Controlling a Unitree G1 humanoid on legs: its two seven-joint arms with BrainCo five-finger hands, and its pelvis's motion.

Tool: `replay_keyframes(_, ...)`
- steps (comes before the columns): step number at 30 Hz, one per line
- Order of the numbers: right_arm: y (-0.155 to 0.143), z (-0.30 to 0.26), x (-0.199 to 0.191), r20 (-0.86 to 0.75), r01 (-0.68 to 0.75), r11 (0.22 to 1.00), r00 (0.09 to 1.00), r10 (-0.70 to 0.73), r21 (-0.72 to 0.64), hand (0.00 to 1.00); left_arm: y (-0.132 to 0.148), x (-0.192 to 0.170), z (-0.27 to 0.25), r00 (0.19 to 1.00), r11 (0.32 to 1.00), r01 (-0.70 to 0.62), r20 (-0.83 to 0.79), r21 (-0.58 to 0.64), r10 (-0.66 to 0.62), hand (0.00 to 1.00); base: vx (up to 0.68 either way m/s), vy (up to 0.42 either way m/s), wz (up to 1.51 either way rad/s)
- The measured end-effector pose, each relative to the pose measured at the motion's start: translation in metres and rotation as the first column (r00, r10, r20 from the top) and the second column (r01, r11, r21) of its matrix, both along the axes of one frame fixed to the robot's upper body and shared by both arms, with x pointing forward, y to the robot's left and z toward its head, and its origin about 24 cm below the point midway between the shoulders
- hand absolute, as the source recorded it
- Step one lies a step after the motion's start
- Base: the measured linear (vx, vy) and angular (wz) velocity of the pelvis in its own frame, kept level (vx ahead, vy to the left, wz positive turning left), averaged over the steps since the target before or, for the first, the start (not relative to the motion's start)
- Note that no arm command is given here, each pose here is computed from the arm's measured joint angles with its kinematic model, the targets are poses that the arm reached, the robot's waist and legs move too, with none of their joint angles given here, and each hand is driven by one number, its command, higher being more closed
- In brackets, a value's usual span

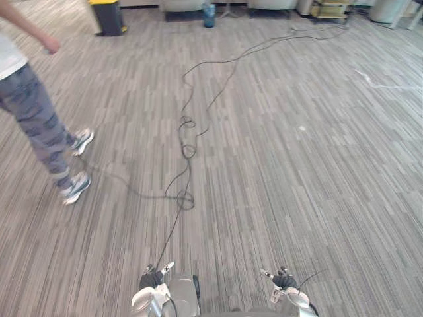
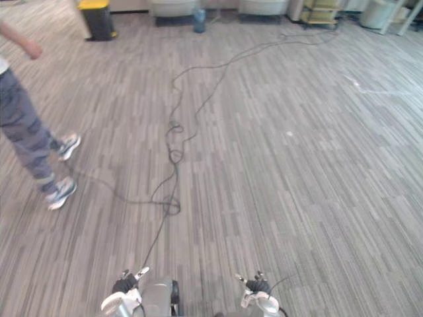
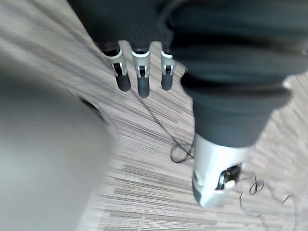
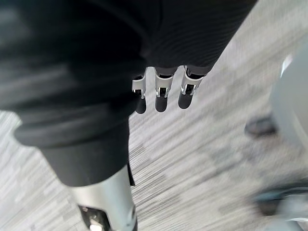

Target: Pick up cushions and gather them together orderly.

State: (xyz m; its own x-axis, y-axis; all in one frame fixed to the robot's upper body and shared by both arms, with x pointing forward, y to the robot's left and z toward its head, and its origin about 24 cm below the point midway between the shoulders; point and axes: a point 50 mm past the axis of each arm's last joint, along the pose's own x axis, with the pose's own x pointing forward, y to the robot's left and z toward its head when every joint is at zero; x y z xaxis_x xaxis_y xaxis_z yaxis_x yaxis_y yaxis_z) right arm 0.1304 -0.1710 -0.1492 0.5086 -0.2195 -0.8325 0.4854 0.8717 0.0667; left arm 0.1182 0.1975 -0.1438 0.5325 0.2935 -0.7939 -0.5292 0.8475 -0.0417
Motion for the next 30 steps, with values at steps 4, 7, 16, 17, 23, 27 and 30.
replay_keyframes(4,-0.001,0.000,-0.003,-0.002,-0.021,1.000,1.000,0.021,-0.003,0.00,0.009,-0.002,0.000,1.000,0.999,0.012,-0.015,0.039,-0.012,0.00,0.74,0.346,-0.61)
replay_keyframes(7,0.000,0.004,0.002,0.037,-0.061,0.998,0.997,0.062,-0.017,0.00,0.007,-0.009,-0.005,0.998,1.000,0.015,-0.062,0.023,-0.014,0.00,0.63,0.195,-1.27)
replay_keyframes(16,-0.010,0.010,0.001,0.076,-0.025,0.998,0.997,0.030,-0.060,0.00,-0.032,0.024,-0.004,0.982,0.982,0.185,-0.031,-0.033,-0.186,0.00,0.60,0.039,-0.28)
replay_keyframes(17,-0.014,0.010,0.002,0.078,-0.023,0.997,0.997,0.028,-0.069,0.00,-0.036,0.018,-0.006,0.981,0.982,0.183,-0.050,-0.046,-0.185,0.00,1.13,-0.118,-0.61)
replay_keyframes(23,0.004,0.012,0.022,0.097,-0.091,0.995,0.991,0.094,-0.038,0.00,-0.018,0.017,-0.002,0.991,0.992,0.126,-0.033,-0.012,-0.127,0.00,0.77,-0.055,-1.00)
replay_keyframes(27,0.013,0.011,0.026,0.081,-0.145,0.989,0.986,0.147,-0.027,0.00,-0.007,0.019,0.006,0.994,0.994,0.104,0.028,0.037,-0.105,0.00,0.58,0.102,-1.40)
replay_keyframes(30,0.009,0.010,0.023,0.073,-0.115,0.993,0.990,0.117,-0.028,0.00,-0.005,0.007,0.003,0.996,0.995,0.089,0.006,0.041,-0.089,0.00,0.61,0.263,-1.10)
